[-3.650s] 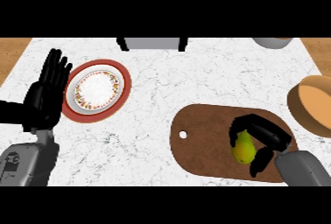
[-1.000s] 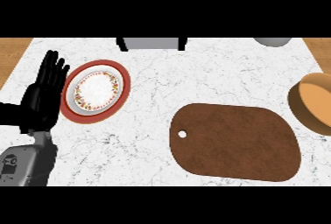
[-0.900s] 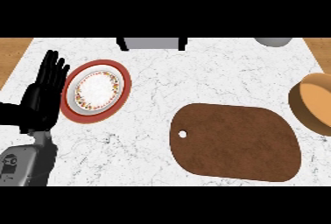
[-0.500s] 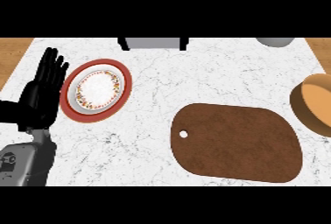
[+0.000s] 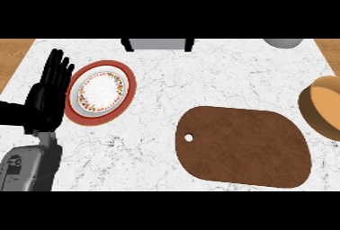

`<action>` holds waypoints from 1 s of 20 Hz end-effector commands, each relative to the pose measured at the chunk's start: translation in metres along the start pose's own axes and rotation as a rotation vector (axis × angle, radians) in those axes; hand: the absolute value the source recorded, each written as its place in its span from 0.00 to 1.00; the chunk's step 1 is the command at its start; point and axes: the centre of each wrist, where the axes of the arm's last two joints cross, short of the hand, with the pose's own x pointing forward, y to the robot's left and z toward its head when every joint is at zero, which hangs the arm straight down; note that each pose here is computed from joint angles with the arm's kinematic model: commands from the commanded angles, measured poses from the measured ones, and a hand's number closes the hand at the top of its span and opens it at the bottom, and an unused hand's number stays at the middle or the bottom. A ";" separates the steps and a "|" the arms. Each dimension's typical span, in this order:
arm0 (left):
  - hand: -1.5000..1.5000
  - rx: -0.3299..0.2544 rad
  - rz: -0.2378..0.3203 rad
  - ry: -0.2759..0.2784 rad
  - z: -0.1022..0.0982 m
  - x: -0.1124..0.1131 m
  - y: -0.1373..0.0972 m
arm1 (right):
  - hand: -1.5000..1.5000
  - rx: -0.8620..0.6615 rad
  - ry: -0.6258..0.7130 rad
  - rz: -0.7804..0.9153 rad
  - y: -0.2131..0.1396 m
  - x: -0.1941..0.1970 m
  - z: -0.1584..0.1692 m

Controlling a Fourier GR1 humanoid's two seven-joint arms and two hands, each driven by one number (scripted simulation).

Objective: Pick the pear from the cutting board and place it in the pot

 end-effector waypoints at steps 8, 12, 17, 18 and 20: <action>0.50 -0.024 0.013 0.002 -0.001 0.015 0.001 | 0.00 0.025 -0.172 -0.231 0.008 -0.001 -0.017; 0.50 -0.002 0.017 0.014 0.000 -0.001 0.006 | 0.00 -0.050 -0.124 -0.448 0.003 -0.009 -0.012; 0.50 0.011 -0.005 0.005 0.008 -0.006 0.003 | 0.00 -0.107 -0.023 -0.631 -0.022 -0.006 -0.015; 0.50 -0.009 -0.011 0.025 0.010 -0.006 0.013 | 0.00 -0.120 -0.030 -0.628 -0.021 -0.025 -0.017; 0.50 0.018 -0.005 0.013 0.006 -0.006 0.023 | 0.00 -0.140 -0.030 -0.704 -0.037 -0.030 -0.010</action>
